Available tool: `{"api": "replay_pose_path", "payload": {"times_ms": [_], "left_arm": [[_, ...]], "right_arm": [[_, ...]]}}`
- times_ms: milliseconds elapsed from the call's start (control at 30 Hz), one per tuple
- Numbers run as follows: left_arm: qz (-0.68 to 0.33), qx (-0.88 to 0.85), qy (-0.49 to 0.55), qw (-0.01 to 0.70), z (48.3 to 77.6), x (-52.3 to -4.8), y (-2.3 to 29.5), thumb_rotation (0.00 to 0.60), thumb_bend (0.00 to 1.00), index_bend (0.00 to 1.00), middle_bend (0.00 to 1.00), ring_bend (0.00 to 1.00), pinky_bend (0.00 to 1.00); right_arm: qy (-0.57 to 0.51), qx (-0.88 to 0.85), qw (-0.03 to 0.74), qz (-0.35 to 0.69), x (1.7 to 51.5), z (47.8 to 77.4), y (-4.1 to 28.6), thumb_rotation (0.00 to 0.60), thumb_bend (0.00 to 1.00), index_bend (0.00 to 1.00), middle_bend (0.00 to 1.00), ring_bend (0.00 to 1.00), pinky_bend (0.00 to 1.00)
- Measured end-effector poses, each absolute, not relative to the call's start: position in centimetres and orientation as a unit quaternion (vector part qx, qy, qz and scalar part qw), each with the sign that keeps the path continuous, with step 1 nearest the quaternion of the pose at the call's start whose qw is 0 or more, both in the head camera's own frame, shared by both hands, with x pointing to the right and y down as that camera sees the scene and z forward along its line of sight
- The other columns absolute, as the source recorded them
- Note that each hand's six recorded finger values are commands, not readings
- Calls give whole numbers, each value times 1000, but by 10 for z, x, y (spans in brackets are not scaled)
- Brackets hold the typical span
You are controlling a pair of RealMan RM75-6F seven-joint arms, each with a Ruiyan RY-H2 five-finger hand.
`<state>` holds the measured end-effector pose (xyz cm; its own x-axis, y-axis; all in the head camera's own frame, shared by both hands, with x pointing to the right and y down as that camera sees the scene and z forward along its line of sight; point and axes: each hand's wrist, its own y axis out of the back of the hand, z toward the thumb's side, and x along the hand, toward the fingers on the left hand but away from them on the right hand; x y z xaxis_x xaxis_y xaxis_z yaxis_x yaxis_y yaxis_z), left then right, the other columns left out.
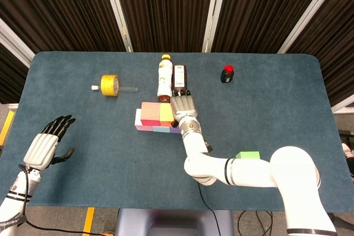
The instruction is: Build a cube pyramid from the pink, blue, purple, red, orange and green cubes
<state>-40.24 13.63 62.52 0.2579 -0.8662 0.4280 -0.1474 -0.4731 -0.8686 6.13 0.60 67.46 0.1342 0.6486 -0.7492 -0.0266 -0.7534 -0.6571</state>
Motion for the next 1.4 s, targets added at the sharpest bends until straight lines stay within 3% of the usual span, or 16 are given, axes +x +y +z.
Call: {"api": "replay_pose_path", "payload": {"times_ms": [1400], "left_arm": [[-493, -705, 362, 358, 631, -407, 139, 600, 348, 89, 19, 2, 136]], "right_arm": [[-222, -693, 270, 630, 59, 678, 10, 600, 321, 440, 166, 26, 143]]}}
